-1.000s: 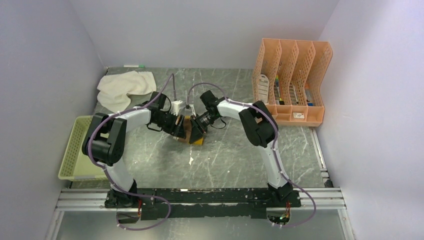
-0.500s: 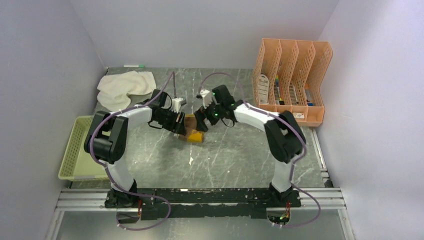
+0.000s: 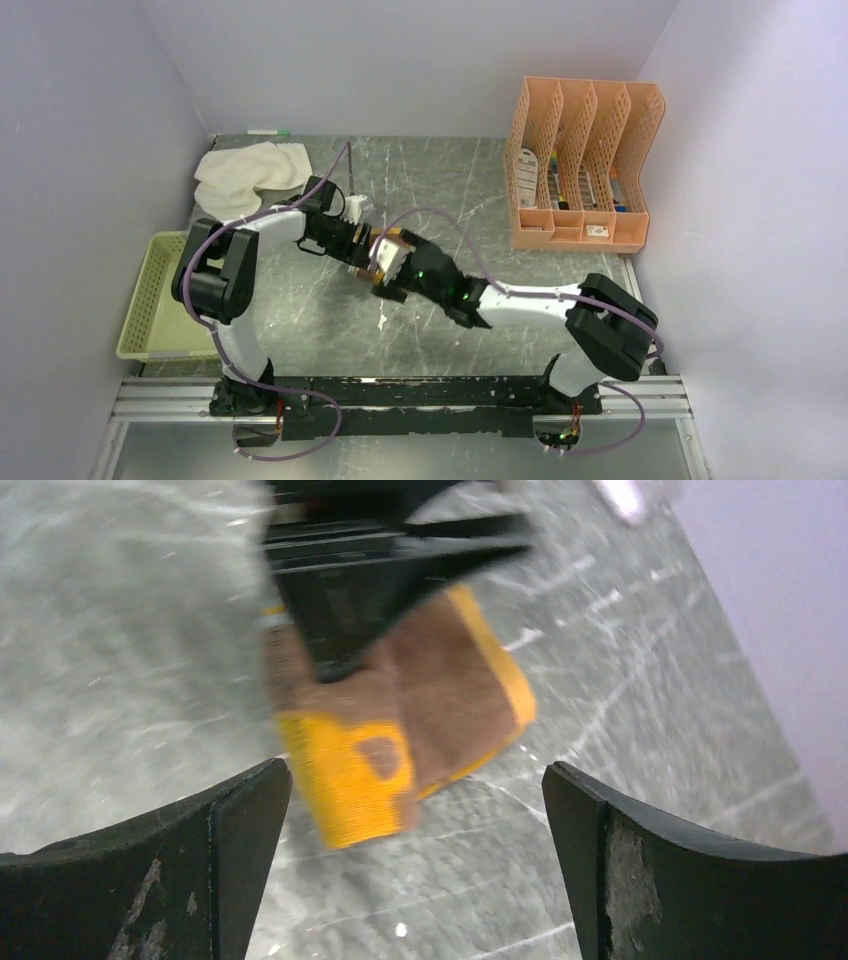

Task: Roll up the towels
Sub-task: Roll the towel at the center of the board.

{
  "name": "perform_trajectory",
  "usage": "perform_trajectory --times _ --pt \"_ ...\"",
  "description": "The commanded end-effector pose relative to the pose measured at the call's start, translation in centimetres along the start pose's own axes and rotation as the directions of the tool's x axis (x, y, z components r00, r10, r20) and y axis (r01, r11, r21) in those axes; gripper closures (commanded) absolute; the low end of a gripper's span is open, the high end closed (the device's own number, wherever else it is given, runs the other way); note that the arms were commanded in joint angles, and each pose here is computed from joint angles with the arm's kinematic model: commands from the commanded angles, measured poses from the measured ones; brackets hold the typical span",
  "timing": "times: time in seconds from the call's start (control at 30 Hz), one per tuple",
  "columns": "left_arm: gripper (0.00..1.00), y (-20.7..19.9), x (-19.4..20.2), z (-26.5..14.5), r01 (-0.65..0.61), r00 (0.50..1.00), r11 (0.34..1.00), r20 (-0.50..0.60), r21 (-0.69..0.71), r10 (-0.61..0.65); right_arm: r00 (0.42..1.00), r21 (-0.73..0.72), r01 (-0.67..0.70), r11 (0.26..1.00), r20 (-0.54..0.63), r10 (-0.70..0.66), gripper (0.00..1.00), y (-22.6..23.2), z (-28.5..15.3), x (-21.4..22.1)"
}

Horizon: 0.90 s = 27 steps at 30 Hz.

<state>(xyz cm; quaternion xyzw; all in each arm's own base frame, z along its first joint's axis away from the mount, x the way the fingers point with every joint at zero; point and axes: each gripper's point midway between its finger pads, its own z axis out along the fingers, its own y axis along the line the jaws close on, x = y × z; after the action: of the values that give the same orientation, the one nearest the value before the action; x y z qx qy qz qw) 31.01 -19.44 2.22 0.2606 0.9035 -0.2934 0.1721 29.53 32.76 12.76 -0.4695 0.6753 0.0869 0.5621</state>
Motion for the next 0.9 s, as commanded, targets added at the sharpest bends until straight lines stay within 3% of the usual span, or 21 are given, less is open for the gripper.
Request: perform_trajectory --times 0.0,0.27,0.57,0.87 --pt "0.26 1.3 6.3 1.6 0.074 0.972 0.997 -0.219 -0.032 -0.08 0.964 0.059 0.265 0.962 0.022 -0.266 0.0 0.4 -0.4 -0.8" --pt "0.24 1.3 5.8 1.2 0.097 0.976 0.995 -0.195 -0.005 -0.096 0.945 -0.093 0.323 0.942 -0.015 -0.325 0.08 2.8 1.8 -0.5" --pt "0.24 1.7 6.0 0.9 0.107 0.974 0.994 -0.198 -0.021 -0.109 0.949 -0.359 0.266 0.895 -0.067 -0.309 0.12 7.8 2.6 1.9" --pt "0.22 1.4 5.9 0.4 0.118 0.977 0.993 -0.177 -0.026 -0.121 0.923 -0.321 0.261 0.91 -0.194 -0.333 0.13 7.1 3.1 6.0"
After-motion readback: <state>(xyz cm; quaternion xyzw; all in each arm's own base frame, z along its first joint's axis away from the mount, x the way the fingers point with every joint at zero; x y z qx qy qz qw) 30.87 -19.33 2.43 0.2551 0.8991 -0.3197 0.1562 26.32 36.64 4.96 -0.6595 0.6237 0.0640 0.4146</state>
